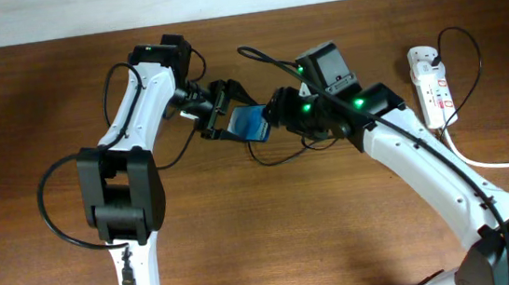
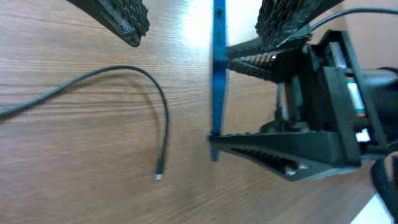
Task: Plug charger to phone and switch on socket
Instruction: 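Bring the phone to the right gripper and grasp its edge, then open the left gripper and hold the phone with the right gripper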
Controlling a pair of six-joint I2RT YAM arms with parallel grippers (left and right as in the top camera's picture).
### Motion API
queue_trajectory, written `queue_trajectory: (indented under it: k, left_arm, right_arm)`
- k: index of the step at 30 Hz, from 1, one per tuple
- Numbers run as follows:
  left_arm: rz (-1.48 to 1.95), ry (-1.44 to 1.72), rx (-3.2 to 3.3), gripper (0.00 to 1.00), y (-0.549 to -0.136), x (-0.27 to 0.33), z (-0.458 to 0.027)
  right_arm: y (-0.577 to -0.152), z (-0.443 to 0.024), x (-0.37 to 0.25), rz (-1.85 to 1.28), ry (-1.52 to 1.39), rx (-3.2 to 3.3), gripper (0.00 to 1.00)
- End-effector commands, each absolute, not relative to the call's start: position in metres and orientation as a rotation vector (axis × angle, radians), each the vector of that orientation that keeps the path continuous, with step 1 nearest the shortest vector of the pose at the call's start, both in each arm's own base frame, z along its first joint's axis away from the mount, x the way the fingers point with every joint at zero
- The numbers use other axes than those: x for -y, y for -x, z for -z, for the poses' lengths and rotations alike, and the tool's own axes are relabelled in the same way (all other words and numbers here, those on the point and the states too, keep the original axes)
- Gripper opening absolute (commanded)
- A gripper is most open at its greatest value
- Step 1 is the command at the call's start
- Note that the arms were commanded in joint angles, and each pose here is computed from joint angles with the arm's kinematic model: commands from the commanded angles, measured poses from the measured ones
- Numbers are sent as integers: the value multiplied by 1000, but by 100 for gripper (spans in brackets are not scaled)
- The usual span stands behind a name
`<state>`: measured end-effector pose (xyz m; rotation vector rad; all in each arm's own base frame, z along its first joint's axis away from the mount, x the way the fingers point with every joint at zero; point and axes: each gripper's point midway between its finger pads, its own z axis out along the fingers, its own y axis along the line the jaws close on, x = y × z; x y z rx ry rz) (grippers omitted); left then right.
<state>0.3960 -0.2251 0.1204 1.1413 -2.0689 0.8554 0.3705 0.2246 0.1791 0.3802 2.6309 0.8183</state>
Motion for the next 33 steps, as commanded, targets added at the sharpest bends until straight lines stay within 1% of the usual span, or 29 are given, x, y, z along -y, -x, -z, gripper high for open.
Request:
queue_trajectory:
  k: [1, 3, 5, 7, 13, 17, 19, 21, 23, 24, 31, 32, 33]
  left_arm:
    - [-905, -1124, 2021, 0, -398, 232, -134]
    - [-900, -1120, 2020, 0, -396, 234, -134]
    - [-897, -1115, 2023, 0, -395, 236, -134]
    - [-895, -1115, 2026, 0, -395, 236, -134]
    - [-895, -1115, 2027, 0, -395, 236, -133]
    - [-895, -1115, 2027, 0, -395, 236, -133]
    - [-895, -1115, 2027, 0, -395, 236, -133]
    - [-894, -1115, 2027, 0, -395, 236, -133]
    - [-894, -1115, 2027, 0, -395, 236, -133]
    - [-895, -1115, 2027, 0, -395, 236, -133]
    - [-894, -1115, 2027, 0, -395, 236, -133]
    - [-895, -1115, 2027, 0, -395, 236, -133]
    - [-894, -1115, 2027, 0, -395, 236, -133]
  right_arm:
    - [-371, -183, -240, -848, -342, -2618, 62]
    - [-374, -182, -244, -854, -327, -2610, 61]
    - [-375, -171, -245, -841, -333, -2637, 57]
    - [-372, -160, -252, -830, -321, -2667, 57]
    - [-376, -152, -258, -807, -283, -2662, 44]
    - [-378, -148, -257, -796, -288, -2667, 41]
    - [-378, -141, -258, -790, -292, -2683, 36]
    - [-378, -139, -258, -788, -293, -2687, 35]
    - [-379, -140, -259, -791, -291, -2682, 29]
    - [-380, -140, -259, -793, -291, -2679, 28]
    - [-380, -141, -259, -795, -290, -2676, 26]
    - [-380, -141, -259, -795, -290, -2676, 22]
    - [-380, -141, -259, -795, -290, -2676, 21]
